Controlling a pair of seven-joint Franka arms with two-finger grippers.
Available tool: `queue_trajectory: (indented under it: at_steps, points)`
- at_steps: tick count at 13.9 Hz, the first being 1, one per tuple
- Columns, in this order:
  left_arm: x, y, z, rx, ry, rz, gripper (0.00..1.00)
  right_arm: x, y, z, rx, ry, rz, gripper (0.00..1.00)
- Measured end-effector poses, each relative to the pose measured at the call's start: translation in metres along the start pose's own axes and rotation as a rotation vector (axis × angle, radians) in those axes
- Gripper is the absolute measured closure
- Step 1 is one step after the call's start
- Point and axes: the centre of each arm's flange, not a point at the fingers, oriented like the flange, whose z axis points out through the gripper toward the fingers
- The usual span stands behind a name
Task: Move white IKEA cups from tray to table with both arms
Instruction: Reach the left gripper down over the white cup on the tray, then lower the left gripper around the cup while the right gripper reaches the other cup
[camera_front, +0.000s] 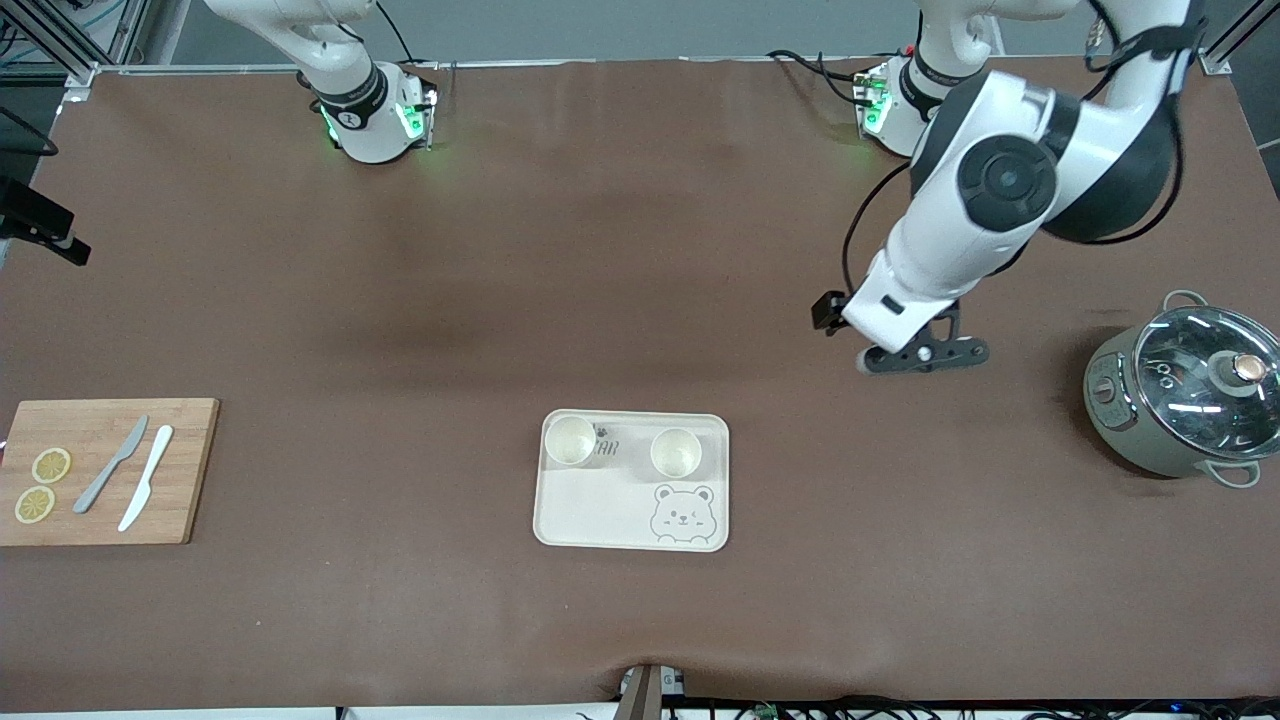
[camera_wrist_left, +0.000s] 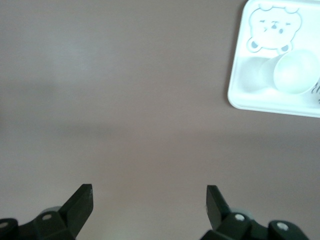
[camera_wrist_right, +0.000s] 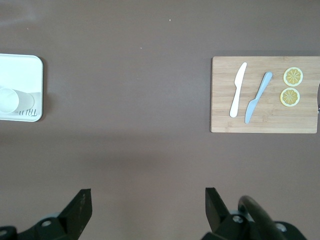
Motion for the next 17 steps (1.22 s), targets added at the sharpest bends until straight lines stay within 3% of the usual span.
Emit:
queue_trajectory:
  at_steps: [3, 10, 13, 15, 17]
  points:
    - [0.012, 0.039, 0.033, -0.041, 0.025, -0.041, 0.00, 0.006, 0.000, 0.011, 0.001, -0.019, 0.000, 0.00]
    - [0.037, 0.098, 0.106, -0.108, 0.081, -0.052, 0.00, 0.046, -0.014, 0.102, 0.006, -0.161, -0.029, 0.00]
    - [0.041, 0.118, 0.140, -0.159, 0.117, -0.077, 0.04, 0.051, -0.027, 0.106, 0.005, -0.159, -0.050, 0.00]
    - [0.046, 0.124, 0.158, -0.186, 0.140, -0.079, 0.07, 0.053, -0.041, 0.107, 0.003, -0.152, -0.055, 0.00]
    - [0.049, 0.129, 0.174, -0.178, 0.159, -0.062, 0.28, 0.056, -0.057, 0.112, -0.002, -0.153, -0.015, 0.00]
